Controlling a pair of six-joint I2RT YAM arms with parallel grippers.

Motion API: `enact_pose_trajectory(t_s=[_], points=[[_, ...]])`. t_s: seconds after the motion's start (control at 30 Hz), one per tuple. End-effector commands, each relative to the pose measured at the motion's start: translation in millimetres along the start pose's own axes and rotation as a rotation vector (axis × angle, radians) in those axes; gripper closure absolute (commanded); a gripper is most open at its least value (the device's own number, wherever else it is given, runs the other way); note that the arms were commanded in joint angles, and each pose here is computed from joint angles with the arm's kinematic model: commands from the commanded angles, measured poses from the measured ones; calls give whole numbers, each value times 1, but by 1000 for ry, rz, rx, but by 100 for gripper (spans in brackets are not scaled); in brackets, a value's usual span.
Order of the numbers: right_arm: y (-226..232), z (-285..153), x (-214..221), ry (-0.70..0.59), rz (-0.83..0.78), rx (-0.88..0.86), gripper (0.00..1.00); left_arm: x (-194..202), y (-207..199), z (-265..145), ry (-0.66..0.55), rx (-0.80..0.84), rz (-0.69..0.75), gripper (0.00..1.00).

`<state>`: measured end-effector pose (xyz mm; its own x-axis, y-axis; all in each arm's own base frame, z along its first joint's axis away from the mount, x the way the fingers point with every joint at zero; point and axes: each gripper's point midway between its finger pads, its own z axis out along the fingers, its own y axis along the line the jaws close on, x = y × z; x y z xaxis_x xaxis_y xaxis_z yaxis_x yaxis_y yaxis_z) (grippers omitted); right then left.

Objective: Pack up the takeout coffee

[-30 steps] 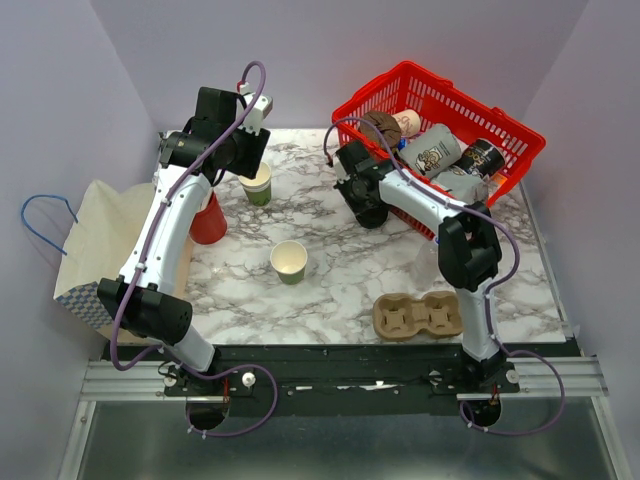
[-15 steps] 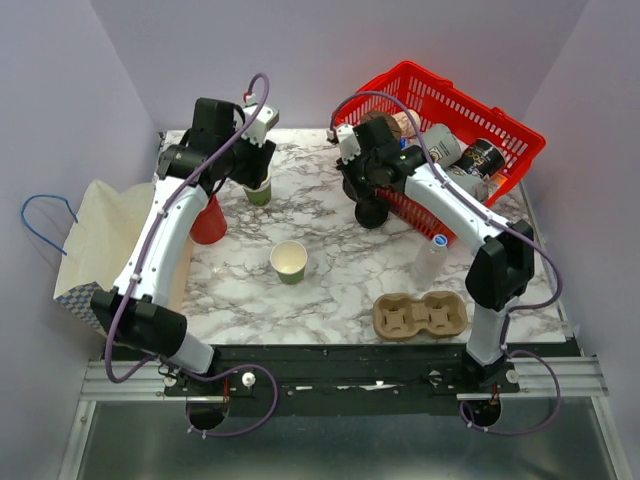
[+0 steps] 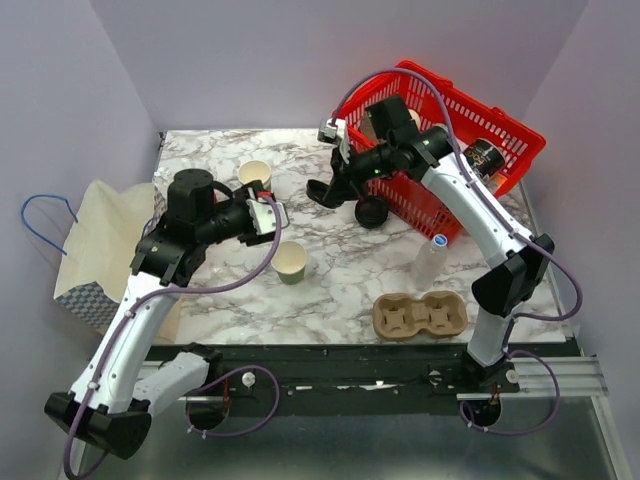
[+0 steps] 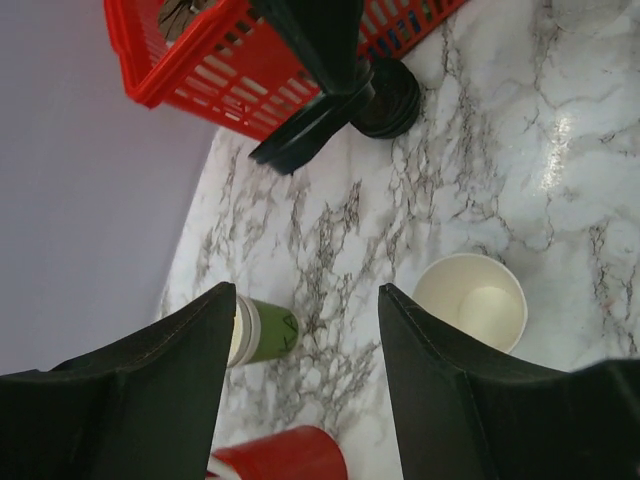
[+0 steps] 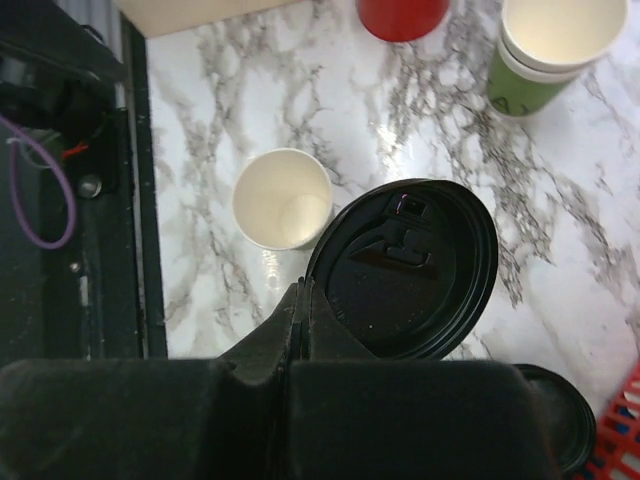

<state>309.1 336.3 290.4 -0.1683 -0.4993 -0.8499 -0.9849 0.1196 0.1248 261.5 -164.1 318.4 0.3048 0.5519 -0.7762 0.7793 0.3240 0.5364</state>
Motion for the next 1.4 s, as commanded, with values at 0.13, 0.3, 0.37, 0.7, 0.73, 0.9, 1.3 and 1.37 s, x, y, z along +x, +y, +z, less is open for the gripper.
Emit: enact_pose_trajectory(t_s=[0.13, 0.3, 0.37, 0.7, 0.73, 0.9, 1.3, 1.37], points=[[29, 0, 4, 17, 24, -149, 99, -37, -19, 50, -160, 150, 266, 34], [32, -4, 4, 22, 19, -141, 99, -37, -23, 66, -154, 157, 331, 36], [33, -4, 7, 27, 18, -143, 99, -41, -20, 69, -159, 142, 348, 37], [36, -4, 6, 36, -2, -155, 99, -35, -16, 85, -116, 191, 402, 43], [36, -4, 6, 36, -1, -158, 99, -35, -14, 85, -112, 193, 410, 43], [35, -3, 4, 33, -5, -160, 99, -25, -22, 88, -80, 261, 454, 48], [32, 1, 4, 34, -1, -161, 99, -16, -36, 90, -53, 360, 414, 57], [30, 1, 4, 34, -6, -157, 99, -17, -35, 92, -50, 358, 398, 60]])
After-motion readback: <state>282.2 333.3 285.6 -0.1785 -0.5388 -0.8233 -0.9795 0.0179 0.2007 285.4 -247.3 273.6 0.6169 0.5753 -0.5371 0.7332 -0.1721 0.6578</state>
